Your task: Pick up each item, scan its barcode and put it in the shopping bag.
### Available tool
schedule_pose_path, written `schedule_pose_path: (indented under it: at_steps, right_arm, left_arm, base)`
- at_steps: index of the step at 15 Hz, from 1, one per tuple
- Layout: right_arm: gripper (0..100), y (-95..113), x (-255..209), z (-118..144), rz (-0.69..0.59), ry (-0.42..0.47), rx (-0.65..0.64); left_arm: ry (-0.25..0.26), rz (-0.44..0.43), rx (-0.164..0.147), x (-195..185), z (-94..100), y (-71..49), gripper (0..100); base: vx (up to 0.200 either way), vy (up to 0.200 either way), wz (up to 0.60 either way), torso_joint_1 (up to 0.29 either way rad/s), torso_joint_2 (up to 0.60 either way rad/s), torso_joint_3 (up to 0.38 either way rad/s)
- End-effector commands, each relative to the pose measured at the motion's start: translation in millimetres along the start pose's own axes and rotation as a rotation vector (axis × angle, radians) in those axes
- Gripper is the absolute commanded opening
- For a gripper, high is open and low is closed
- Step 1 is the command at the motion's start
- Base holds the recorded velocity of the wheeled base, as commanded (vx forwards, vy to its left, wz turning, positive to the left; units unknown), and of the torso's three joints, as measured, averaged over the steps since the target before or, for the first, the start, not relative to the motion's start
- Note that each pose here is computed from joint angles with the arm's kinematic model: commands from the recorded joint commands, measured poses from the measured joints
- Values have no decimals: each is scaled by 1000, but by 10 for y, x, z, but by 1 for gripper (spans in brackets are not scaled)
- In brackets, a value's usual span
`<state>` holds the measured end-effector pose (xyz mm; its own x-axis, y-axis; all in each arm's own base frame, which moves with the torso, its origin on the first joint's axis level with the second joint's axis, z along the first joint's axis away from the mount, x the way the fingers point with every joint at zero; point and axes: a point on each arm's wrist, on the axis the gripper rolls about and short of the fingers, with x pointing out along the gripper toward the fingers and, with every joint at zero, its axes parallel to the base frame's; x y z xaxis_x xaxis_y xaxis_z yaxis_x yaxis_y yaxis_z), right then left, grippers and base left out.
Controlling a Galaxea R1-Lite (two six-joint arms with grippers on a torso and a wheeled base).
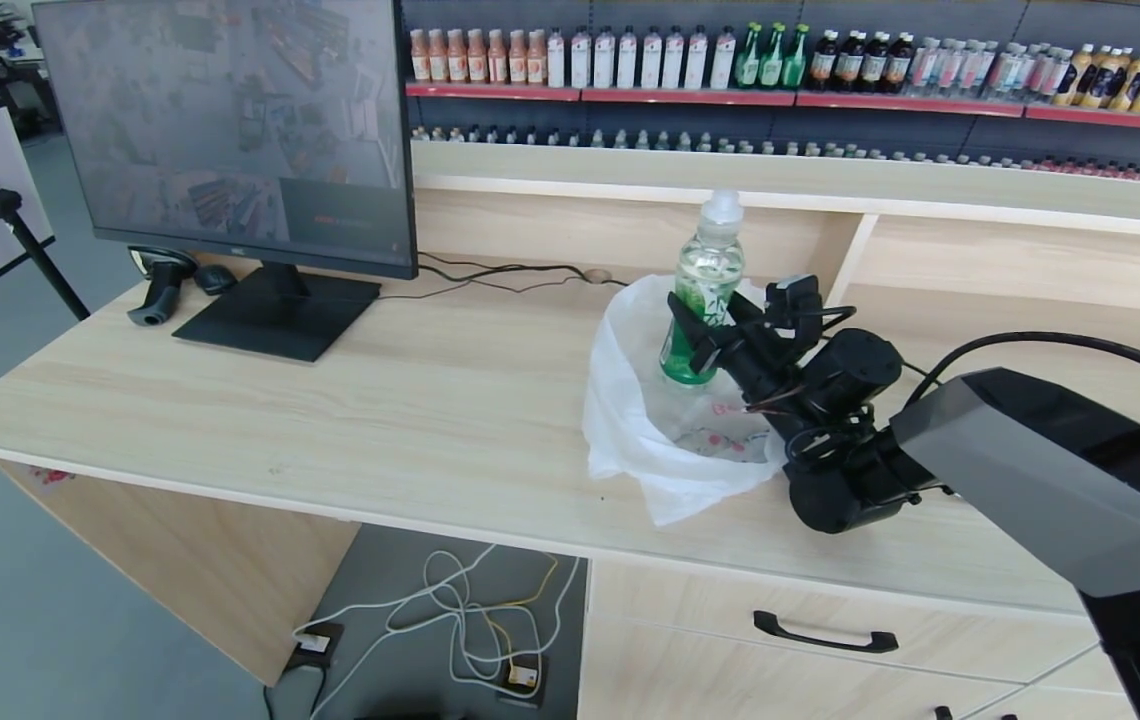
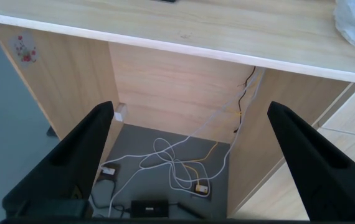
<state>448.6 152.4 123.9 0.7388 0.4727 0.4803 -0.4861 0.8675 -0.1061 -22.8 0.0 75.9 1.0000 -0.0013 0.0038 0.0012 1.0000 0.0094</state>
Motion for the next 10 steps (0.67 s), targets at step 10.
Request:
schedule_pose_path:
  at_steps: [10]
  right_arm:
    - [100,-43,74,435,-10,-82,-45]
  left_arm:
    - [-1,1,-3,0,1,0,100]
  base:
    - [0,0,0,0,0,0]
